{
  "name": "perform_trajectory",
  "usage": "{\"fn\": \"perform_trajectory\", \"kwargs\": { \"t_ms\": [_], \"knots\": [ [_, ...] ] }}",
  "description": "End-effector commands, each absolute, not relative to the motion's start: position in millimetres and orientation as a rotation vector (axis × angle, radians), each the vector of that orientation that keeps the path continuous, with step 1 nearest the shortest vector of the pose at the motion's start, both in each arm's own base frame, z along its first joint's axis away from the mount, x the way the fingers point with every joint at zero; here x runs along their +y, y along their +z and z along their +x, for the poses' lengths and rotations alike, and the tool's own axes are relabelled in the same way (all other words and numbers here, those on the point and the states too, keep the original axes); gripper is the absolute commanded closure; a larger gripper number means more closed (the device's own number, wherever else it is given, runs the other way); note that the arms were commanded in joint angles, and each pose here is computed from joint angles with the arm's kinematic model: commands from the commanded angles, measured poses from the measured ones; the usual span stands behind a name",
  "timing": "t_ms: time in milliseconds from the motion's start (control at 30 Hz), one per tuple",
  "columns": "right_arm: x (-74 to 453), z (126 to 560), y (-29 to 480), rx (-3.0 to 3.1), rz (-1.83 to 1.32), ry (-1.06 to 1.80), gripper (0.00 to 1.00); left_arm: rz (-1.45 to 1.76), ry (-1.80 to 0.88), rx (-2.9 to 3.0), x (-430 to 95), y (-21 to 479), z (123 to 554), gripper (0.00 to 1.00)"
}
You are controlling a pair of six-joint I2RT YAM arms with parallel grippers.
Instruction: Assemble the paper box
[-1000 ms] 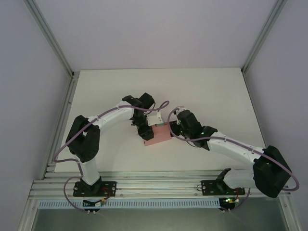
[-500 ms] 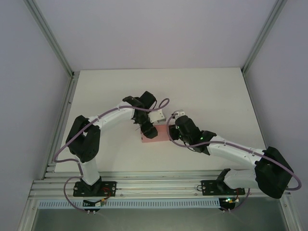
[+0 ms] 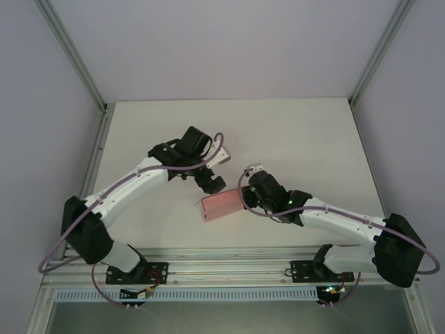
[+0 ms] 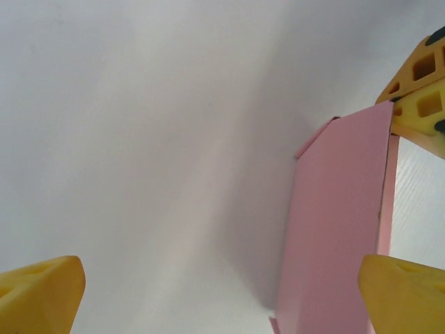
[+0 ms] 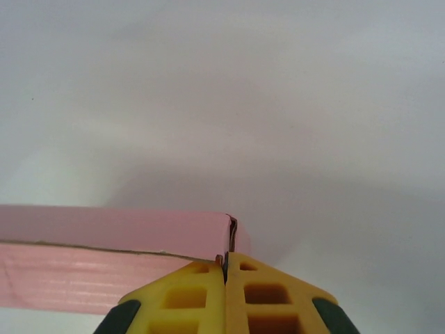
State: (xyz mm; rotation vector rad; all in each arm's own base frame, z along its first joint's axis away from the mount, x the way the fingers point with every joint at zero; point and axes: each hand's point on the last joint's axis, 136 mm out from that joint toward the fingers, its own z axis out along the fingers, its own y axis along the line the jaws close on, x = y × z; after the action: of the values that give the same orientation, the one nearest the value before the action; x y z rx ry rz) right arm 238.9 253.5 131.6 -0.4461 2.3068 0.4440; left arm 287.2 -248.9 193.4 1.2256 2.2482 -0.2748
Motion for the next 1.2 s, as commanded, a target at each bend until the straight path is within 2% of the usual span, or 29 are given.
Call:
{"fn": "perform_trajectory", "kwargs": {
  "t_ms": [0, 133, 200, 367, 433, 467, 600, 833, 967, 1067, 1167],
  "knots": [
    [247, 234, 128, 2.354, -0.454, 0.364, 1.0, 1.017, -0.261, 2.39, -226, 185, 272, 0.04],
    [245, 237, 132, 2.359, -0.436, 0.305, 1.0, 0.826, -0.217, 2.456, -207, 182, 255, 0.15],
    [242, 240, 132, 2.363, -0.426, 0.262, 1.0, 0.765, -0.19, 2.478, -199, 179, 250, 0.25],
    [233, 243, 135, 2.381, -0.357, 0.206, 1.0, 0.771, -0.209, 2.519, -199, 169, 229, 0.29],
    [233, 242, 135, 2.38, -0.344, 0.214, 1.0, 0.79, -0.225, 2.509, -202, 163, 228, 0.29],
    [234, 242, 136, 2.379, -0.349, 0.223, 1.0, 0.795, -0.215, 2.51, -202, 161, 229, 0.33],
    [237, 241, 137, 2.382, -0.359, 0.234, 1.0, 0.826, -0.224, 2.517, -207, 154, 231, 0.37],
    [237, 241, 138, 2.385, -0.359, 0.24, 1.0, 0.873, -0.282, 2.537, -226, 142, 236, 0.63],
    [236, 240, 138, 2.386, -0.354, 0.242, 1.0, 0.856, -0.269, 2.561, -224, 137, 236, 0.65],
    [236, 240, 138, 2.387, -0.354, 0.242, 1.0, 0.822, -0.265, 2.564, -224, 137, 237, 0.82],
    [236, 240, 137, 2.391, -0.356, 0.237, 1.0, 0.771, -0.332, 2.559, -233, 143, 240, 0.9]
  ]
}}
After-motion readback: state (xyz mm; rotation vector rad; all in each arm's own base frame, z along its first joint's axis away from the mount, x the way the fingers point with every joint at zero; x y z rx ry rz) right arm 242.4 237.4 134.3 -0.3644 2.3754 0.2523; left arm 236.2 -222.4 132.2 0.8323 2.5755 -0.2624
